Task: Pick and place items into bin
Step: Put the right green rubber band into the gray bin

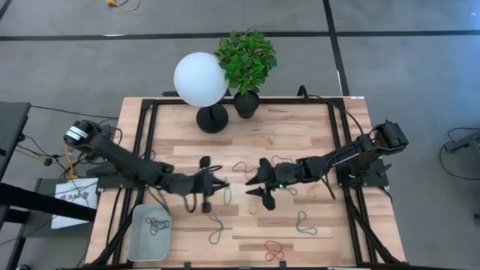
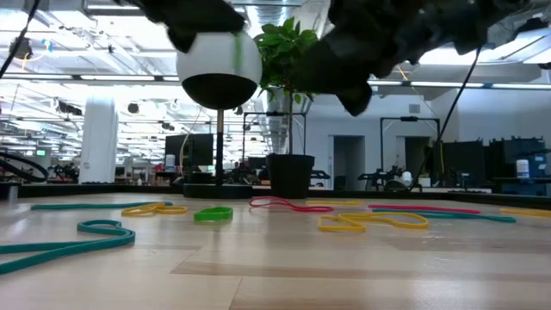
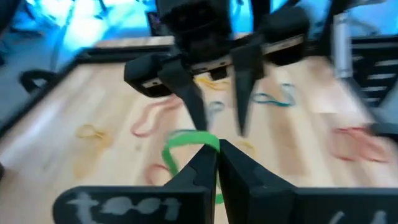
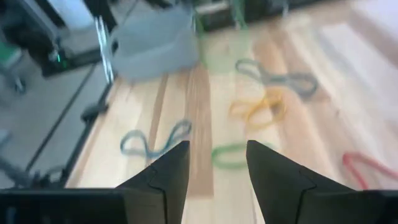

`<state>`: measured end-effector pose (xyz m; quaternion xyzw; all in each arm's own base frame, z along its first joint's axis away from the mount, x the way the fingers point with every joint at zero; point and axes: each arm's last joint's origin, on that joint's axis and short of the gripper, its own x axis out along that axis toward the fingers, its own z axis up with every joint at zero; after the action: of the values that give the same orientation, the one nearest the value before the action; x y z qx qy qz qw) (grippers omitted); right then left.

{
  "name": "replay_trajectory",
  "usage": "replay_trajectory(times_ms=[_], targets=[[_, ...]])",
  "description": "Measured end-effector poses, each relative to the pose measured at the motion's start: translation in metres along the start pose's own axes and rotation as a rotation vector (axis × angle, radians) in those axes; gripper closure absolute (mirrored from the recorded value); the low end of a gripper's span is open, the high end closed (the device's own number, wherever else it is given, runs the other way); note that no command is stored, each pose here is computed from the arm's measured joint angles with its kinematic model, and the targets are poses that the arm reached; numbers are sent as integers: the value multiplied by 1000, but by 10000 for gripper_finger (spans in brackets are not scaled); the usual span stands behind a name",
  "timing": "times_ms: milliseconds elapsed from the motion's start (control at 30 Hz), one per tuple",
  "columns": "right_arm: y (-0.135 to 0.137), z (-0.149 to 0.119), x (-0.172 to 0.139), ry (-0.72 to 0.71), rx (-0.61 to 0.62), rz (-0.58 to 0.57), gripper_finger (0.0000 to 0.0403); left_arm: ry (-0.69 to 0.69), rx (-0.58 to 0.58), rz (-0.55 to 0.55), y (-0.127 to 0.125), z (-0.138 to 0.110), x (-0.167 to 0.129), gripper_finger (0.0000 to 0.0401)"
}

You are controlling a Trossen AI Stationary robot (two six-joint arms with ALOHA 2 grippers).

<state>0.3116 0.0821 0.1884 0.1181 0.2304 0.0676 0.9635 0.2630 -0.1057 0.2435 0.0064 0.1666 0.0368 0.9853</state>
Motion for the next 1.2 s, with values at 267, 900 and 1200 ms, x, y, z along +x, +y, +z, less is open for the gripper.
replay_trajectory(times_ms=[267, 900, 1200], targets=[[9, -8, -1, 59, -18, 13, 265, 295, -232, -291, -14, -6, -83, 401], [13, -9, -1, 60, -24, 23, 277, 1038, -665, -44, -67, -84, -128, 401], [13, -10, -1, 62, -24, 22, 278, 1309, -498, 113, -87, -134, -107, 401]])
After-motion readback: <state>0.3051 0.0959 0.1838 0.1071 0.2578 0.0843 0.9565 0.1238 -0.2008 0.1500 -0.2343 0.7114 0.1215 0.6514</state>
